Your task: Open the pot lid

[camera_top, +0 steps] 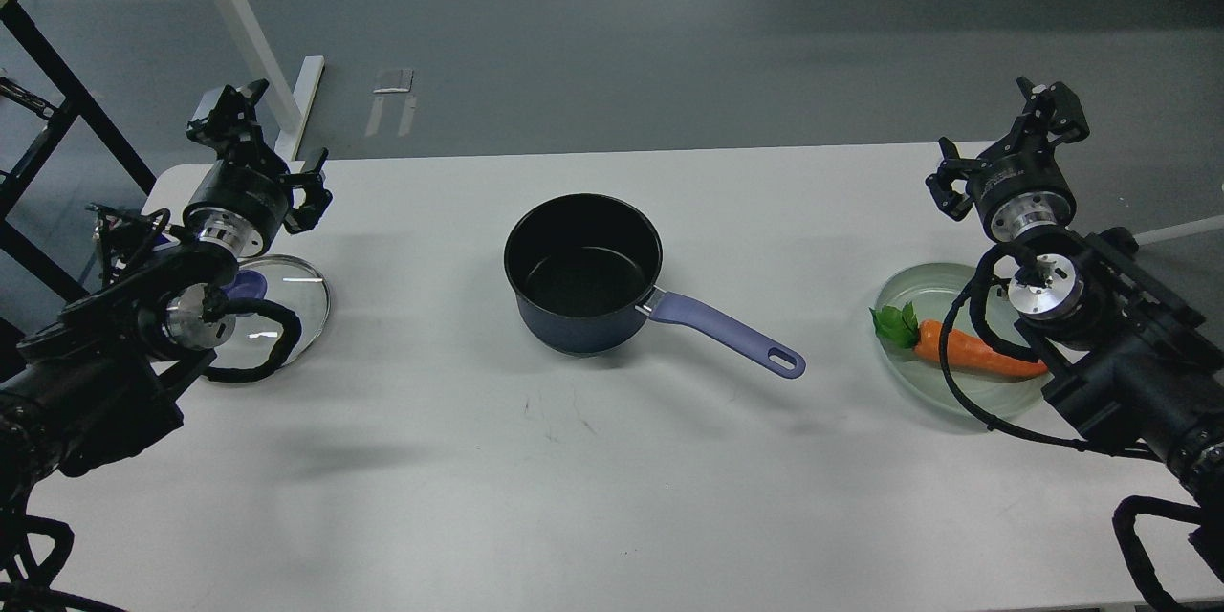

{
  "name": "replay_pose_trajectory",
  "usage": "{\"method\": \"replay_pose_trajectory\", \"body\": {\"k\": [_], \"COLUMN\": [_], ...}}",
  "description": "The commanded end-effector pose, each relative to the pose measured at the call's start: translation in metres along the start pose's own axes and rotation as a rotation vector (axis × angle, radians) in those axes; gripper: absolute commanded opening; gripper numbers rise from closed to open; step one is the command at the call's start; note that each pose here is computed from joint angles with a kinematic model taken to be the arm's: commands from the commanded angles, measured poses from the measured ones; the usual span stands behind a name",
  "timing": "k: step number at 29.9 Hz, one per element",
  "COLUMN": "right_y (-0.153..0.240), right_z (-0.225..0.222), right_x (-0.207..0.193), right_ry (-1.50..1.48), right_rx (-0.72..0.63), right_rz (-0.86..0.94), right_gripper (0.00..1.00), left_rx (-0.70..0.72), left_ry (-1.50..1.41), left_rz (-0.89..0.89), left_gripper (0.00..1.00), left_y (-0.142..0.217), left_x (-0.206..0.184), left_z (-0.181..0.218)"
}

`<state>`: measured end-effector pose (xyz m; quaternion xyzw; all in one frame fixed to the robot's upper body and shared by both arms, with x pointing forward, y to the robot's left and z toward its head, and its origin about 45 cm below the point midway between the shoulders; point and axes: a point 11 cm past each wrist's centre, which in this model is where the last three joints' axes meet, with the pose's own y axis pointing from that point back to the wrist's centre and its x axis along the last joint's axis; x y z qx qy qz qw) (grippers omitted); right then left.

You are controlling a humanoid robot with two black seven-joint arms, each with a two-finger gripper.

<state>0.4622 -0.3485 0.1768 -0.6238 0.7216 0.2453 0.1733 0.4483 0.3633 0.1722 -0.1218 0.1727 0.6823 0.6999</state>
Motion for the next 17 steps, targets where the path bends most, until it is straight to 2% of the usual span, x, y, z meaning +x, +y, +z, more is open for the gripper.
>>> {"method": "replay_pose_trajectory", "body": {"k": [1,9,17], "right_y": [0.0,-0.001,0.001], "right_z": [0.004,0.011,0.015], "right_x": [-0.004,-0.021,-0.042], "right_ry": [-0.009,-0.03,-0.044], "right_rx": [-0.004,-0.015,-0.027], "right_rz": [-0.008,-0.043,-0.106], "right_gripper": [1.0,1.0,1.0], "left_rx": [-0.006,-0.007,-0.069], "left_ry": [0.067,0.095,0.131], "left_rz": [0.01,0.037,0.071], "left_gripper": [0.99,0.99,0.99], "left_y": [0.002,0.005,0.002], "left_x": [0.0,0.005,0.014], "left_z": [-0.005,-0.009,0.011]}}
